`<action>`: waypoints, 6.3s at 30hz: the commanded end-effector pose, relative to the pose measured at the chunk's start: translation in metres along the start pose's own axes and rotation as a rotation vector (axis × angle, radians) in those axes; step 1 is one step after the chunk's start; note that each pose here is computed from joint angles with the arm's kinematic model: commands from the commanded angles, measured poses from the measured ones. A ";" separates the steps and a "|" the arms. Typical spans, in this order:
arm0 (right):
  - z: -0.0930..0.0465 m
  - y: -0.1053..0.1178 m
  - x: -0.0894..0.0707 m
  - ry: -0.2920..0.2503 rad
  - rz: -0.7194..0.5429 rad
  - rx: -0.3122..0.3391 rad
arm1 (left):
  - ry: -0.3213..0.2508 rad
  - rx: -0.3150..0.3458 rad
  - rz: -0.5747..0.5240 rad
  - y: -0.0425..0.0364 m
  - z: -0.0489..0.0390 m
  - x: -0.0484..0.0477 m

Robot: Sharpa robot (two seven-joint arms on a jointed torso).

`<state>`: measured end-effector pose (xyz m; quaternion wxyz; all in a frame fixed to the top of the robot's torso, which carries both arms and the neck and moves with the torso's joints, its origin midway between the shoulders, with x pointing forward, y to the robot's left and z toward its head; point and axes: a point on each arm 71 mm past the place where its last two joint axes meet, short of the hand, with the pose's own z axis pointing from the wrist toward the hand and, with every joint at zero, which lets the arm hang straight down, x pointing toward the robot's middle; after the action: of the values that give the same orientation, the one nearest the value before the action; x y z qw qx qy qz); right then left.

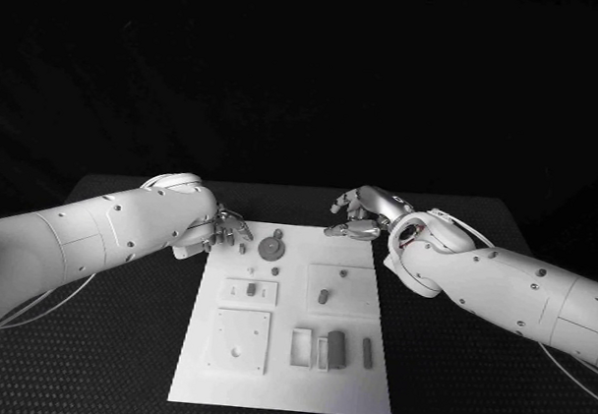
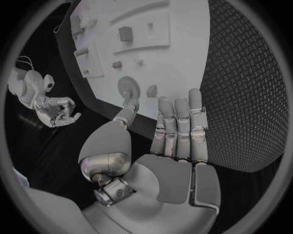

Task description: Assemble the parts on the task board

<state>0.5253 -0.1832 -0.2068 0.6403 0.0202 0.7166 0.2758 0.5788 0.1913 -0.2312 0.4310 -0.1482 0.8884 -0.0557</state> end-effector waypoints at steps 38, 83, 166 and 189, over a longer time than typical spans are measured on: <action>0.001 0.004 0.002 0.011 0.000 -0.013 | 0.043 0.012 0.028 -0.0026 0.0087 0.0127; 0.001 0.002 0.002 0.015 0.002 -0.008 | 0.064 0.016 -0.002 -0.0025 0.0100 0.0145; -0.002 -0.007 0.000 0.038 0.004 0.007 | 0.203 0.081 0.004 0.0328 -0.0401 0.0725; -0.002 -0.008 0.000 0.038 0.003 0.008 | 0.161 0.085 0.024 0.0299 -0.0383 0.0715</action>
<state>0.5265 -0.1914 -0.2097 0.6289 0.0242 0.7283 0.2711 0.5012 0.1964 -0.2647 0.3601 -0.1209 0.9188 -0.1072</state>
